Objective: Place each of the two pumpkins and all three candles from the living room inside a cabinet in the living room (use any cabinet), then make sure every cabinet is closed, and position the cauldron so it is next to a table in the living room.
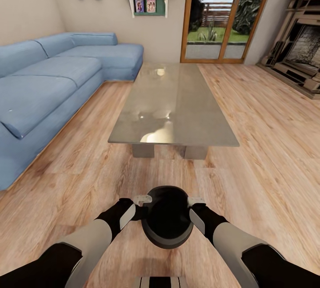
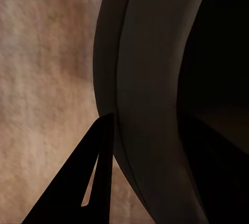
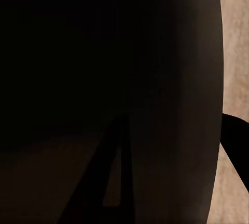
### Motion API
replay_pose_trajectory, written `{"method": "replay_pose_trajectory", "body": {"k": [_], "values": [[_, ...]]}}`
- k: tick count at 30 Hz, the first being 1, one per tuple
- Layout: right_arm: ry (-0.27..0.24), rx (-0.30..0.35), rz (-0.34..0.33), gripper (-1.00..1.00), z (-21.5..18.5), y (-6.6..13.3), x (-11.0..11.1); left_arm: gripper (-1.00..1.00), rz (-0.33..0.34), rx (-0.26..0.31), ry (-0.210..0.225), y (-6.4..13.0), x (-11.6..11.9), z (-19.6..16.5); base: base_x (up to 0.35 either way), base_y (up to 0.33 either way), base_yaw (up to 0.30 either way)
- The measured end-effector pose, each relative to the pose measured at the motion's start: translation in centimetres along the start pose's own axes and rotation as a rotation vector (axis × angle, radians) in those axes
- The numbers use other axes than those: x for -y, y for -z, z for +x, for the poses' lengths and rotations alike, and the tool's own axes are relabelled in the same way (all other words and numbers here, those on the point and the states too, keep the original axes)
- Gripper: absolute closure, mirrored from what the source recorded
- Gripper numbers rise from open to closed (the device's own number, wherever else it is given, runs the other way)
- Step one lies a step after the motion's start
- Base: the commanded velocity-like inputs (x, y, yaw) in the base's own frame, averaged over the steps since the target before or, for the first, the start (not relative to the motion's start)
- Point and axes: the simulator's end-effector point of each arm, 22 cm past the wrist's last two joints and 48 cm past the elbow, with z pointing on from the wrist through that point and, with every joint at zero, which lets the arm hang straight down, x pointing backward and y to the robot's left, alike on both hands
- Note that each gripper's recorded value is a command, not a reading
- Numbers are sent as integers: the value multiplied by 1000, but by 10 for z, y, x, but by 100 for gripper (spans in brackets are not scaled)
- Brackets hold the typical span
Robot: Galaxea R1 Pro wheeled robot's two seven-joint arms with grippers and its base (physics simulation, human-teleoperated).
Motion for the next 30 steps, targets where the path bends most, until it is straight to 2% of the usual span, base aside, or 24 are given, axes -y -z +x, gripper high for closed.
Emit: {"method": "replay_pose_trajectory", "body": {"k": [30], "values": [[3,-10,6,100,1,-2,1,100,3,-7,8,-3,0,3,0,0,6]]}}
